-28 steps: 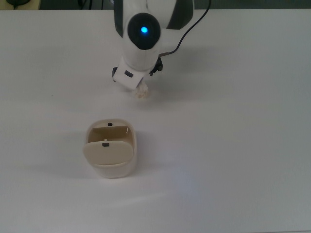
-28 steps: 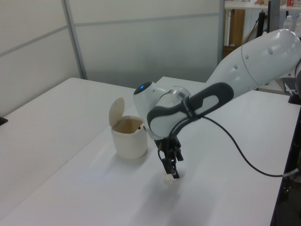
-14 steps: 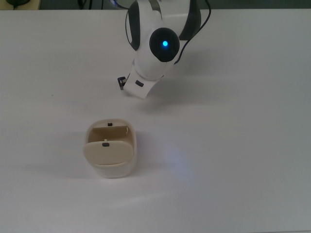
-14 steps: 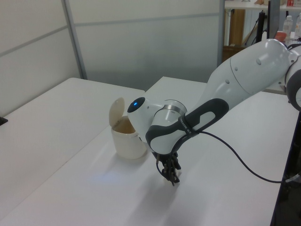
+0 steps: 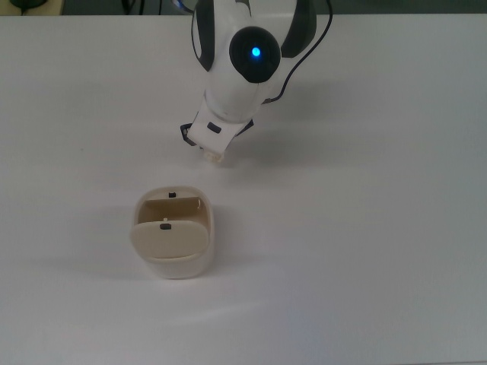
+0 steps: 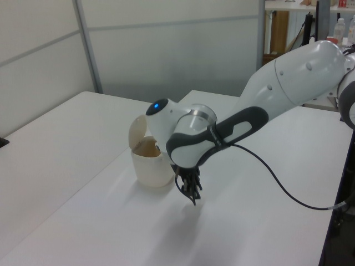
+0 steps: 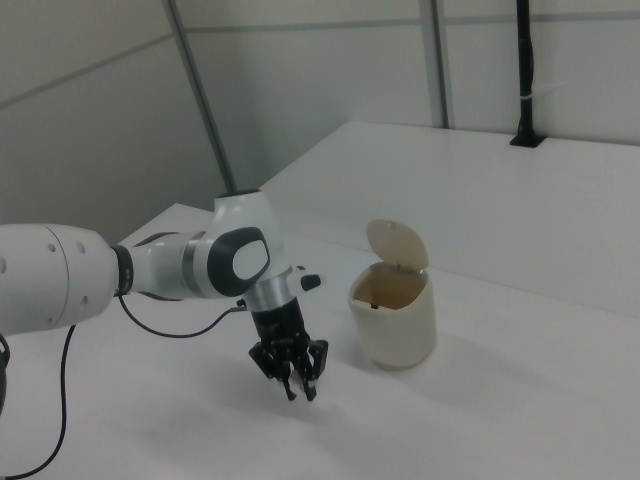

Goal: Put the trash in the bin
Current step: 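Carry the paper ball over the open cream bin's opening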

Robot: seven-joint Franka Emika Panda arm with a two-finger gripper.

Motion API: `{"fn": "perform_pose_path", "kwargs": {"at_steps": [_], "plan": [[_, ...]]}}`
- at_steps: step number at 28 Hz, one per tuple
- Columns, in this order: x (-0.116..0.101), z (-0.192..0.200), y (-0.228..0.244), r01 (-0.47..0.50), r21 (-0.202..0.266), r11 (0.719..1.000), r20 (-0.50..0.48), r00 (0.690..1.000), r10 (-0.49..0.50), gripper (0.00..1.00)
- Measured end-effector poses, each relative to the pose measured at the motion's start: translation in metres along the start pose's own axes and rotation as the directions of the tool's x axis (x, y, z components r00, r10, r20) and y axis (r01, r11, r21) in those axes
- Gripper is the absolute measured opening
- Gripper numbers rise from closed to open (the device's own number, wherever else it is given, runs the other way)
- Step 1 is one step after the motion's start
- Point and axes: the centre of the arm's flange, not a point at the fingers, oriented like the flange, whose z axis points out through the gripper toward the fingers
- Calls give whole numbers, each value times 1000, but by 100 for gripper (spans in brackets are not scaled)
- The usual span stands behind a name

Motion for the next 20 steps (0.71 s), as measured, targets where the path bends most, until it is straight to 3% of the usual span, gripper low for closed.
{"fn": "perform_pose_path", "kwargs": {"at_steps": [5,10,15,20], "plan": [[-3,-44,27,-55,-8,998,-85,995,54,32],[-9,-100,69,-125,-13,992,-209,971,119,33],[4,-128,82,-161,-18,987,-375,916,143,42],[30,-118,77,-200,-3,980,-493,853,173,45]]}}
